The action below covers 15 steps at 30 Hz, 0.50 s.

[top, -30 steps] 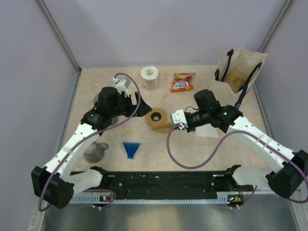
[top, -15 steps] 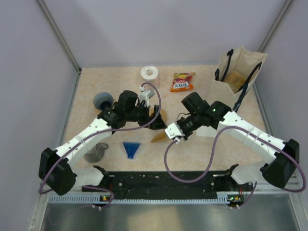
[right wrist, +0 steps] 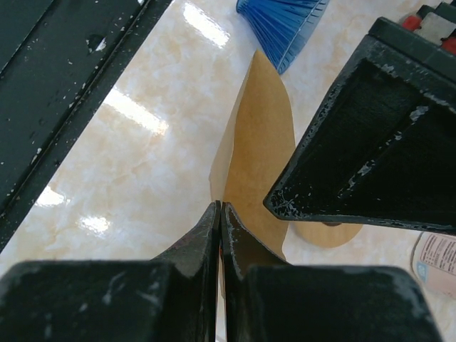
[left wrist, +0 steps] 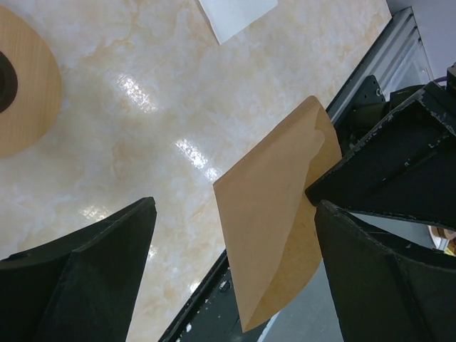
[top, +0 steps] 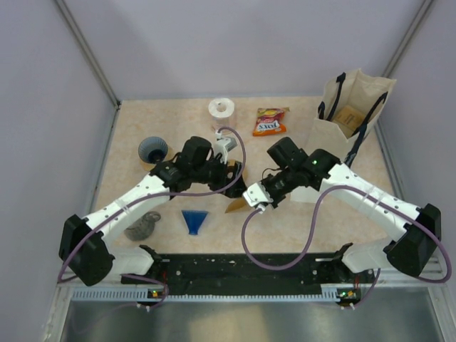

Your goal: Place the coffee filter in the dripper

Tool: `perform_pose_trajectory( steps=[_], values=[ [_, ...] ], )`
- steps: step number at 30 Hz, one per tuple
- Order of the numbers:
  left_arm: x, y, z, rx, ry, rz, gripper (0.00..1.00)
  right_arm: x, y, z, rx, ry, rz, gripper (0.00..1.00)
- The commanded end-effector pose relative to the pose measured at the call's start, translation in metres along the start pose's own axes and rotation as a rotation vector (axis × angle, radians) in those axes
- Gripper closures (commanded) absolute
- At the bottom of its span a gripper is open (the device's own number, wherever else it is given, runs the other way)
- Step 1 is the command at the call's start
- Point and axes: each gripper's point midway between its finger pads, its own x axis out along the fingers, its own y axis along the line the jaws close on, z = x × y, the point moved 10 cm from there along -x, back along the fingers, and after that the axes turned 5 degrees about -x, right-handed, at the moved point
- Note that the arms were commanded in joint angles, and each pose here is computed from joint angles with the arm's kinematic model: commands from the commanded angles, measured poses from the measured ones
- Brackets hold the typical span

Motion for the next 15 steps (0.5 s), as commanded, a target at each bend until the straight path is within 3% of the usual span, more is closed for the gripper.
perform_pose_trajectory(
  steps=[1,6,9,15],
  values=[
    [0.0036,-0.0071,0.0064,0.054,-0.003,-0.018,0.03,-0.0075,-0.0118,0.0143,-0.057,-0.03,-0.028,1.0],
    [0.0101,-0.0104,0.0008,0.081,0.035,-0.005,0.09,-0.0105,-0.0143,0.016,-0.046,-0.021,-0.041,1.0],
    [0.0092,-0.0113,0.0022,0.086,0.02,0.007,0.17,-0.0122,-0.0121,0.0178,-0.065,-0.031,-0.044,1.0],
    [0.0101,-0.0103,0.0051,0.09,0.007,0.03,0.53,-0.0141,-0.0079,0.0197,-0.079,-0.042,-0.046,1.0]
  ],
)
